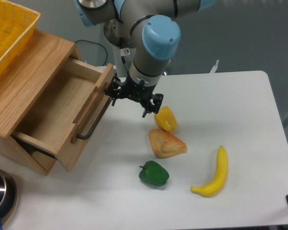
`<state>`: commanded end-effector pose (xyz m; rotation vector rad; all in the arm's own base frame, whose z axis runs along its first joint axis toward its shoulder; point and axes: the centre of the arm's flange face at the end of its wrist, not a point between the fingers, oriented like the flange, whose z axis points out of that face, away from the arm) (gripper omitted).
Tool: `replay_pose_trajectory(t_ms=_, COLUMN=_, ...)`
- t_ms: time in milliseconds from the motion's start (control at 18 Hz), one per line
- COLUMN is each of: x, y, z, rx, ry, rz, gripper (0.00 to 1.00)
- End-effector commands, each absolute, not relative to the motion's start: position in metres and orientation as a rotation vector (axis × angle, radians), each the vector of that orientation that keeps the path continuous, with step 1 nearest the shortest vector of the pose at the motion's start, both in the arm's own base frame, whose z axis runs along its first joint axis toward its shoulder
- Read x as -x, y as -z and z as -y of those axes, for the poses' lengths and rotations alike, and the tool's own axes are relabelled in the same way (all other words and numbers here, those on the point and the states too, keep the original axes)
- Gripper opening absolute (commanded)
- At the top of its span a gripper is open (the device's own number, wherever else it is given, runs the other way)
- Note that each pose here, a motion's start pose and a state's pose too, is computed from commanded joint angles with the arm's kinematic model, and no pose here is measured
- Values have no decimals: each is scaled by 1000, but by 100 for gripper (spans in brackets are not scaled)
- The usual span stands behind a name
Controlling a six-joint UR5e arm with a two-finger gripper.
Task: Slide open the top drawer
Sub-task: 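Release the handle and move the gripper away toward the yellow pepper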
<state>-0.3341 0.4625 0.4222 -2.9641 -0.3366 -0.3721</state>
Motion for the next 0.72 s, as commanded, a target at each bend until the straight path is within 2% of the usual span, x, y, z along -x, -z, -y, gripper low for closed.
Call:
replay_pose_trajectory(t_ms=500, x=340, y=-430, z=-457, rx=2950, ry=352, rz=348, gripper=100)
replay_pose_trajectory(t_ms=722, x=380, y=-435, z=-446, rx=2891, ry=201, rz=257, gripper=100)
